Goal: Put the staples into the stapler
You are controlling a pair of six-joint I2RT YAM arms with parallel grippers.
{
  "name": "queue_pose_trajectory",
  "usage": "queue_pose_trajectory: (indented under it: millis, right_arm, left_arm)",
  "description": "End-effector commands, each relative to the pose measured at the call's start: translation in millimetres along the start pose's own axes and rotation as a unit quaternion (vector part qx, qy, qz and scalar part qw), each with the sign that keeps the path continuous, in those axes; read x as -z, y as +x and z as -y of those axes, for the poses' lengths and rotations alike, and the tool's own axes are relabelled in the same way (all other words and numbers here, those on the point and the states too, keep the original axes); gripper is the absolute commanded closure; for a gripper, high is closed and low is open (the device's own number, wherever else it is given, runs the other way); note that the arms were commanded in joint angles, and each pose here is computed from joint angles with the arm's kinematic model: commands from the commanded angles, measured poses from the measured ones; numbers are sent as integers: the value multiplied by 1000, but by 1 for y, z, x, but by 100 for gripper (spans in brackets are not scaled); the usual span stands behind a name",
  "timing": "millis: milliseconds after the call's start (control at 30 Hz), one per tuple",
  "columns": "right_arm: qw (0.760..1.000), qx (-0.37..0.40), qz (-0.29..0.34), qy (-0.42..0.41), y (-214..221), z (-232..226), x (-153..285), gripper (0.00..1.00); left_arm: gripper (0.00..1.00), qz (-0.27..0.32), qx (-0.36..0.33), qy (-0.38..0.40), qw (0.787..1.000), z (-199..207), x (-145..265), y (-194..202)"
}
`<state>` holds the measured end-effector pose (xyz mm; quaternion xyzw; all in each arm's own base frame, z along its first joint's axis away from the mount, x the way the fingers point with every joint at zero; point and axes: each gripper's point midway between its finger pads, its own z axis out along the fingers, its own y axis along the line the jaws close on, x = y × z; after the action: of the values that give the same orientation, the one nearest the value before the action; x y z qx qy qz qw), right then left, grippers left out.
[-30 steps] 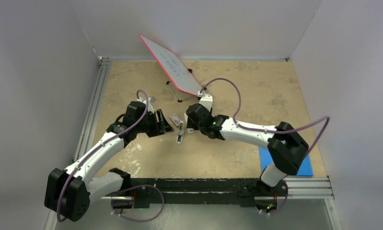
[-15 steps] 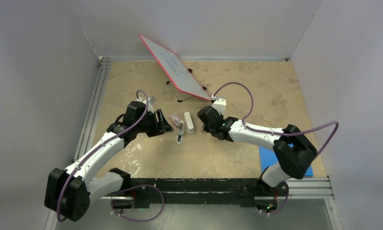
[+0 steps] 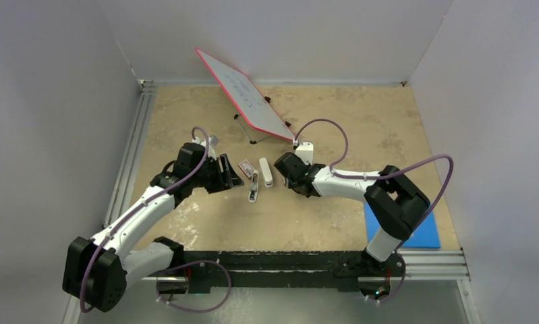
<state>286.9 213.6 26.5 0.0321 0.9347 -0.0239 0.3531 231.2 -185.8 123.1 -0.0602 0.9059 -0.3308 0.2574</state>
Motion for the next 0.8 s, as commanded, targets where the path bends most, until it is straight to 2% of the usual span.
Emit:
queue_pose_trajectory:
  millis: [0,200,367,767]
  right_arm:
    - [1000,3,25,11,-20,2,2,65]
    - [1000,6,29,7,-25,3,-2,65]
    - [999,1,29,-36,-24,-6,1,64]
    - [999,5,31,-33,-26,4,-6,64]
  left_arm:
    - [46,28,-21,16,999,14,6,-17]
    - [46,27,-21,15,999,14,5,-17]
    - [46,27,-22,14,999,14,5,-18]
    - [46,27,-21,12,999,13,6,-17]
